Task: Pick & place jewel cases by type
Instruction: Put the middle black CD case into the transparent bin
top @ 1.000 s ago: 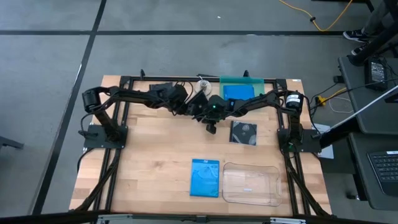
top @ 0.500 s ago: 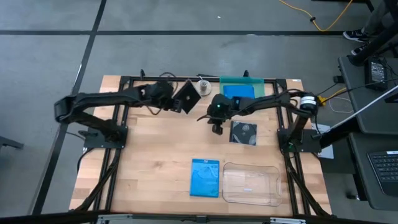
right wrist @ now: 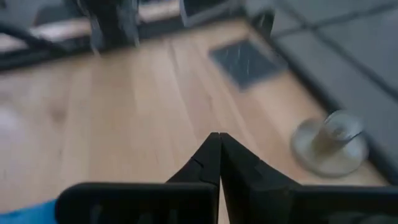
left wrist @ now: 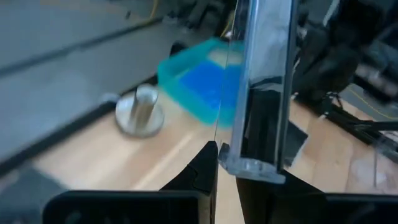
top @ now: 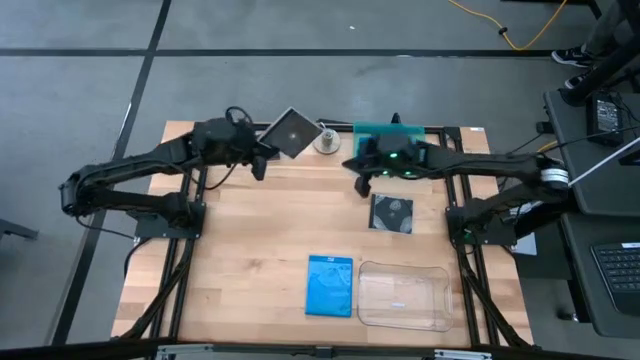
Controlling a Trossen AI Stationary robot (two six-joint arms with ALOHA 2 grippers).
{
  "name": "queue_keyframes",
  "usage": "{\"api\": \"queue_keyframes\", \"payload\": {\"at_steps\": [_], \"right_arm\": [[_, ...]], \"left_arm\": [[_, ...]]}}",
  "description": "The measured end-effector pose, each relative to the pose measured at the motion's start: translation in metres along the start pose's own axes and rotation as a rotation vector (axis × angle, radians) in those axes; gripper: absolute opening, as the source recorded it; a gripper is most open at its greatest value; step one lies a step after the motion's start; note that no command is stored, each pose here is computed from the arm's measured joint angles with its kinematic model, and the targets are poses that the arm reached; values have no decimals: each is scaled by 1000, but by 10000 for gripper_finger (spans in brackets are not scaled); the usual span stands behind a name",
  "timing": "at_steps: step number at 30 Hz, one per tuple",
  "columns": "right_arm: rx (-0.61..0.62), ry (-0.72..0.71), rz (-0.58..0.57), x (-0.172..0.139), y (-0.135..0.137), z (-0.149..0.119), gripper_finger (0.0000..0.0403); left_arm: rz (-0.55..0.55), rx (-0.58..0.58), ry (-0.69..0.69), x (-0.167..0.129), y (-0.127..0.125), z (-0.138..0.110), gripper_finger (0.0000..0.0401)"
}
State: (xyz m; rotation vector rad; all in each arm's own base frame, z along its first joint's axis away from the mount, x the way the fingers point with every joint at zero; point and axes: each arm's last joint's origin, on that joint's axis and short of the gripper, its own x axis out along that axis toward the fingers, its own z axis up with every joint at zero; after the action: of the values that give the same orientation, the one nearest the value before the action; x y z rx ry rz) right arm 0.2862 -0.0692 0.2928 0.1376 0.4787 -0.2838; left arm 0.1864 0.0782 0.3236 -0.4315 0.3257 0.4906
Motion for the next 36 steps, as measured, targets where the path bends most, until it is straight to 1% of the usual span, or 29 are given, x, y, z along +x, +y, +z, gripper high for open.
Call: {"api": "queue_keyframes", "payload": {"at_steps": [4, 6, 10, 13, 16, 19, 23, 28, 33, 36], "right_arm": [[45, -133, -49, -43, -1, 31, 8], [53, -179, -82, -61, -1, 43, 8], [59, -239, -94, -90, -1, 69, 8], [56, -256, -129, -103, -1, 81, 8], [41, -281, -134, -110, -1, 89, 8], [38, -298, -134, -114, 0, 93, 8], [40, -294, -133, -113, 0, 93, 8], [37, -293, -119, -113, 3, 93, 8], [34, -294, -108, -113, 6, 93, 8], [36, -294, -109, -113, 6, 93, 8]], "left_arm": [[-62, 125, -69, -8, 0, 9, 34], [-77, 194, -77, -11, 1, 14, 34], [-129, 357, -146, -20, -6, 37, 34], [-165, 469, -212, -32, -13, 58, 34], [-176, 584, -269, -47, -21, 78, 34], [-164, 697, -315, -62, -27, 93, 34], [-159, 822, -388, -80, -36, 107, 34], [-194, 974, -480, -100, -48, 117, 34], [-232, 1199, -580, -117, -61, 117, 34], [-239, 1299, -642, -125, -67, 116, 34]]}}
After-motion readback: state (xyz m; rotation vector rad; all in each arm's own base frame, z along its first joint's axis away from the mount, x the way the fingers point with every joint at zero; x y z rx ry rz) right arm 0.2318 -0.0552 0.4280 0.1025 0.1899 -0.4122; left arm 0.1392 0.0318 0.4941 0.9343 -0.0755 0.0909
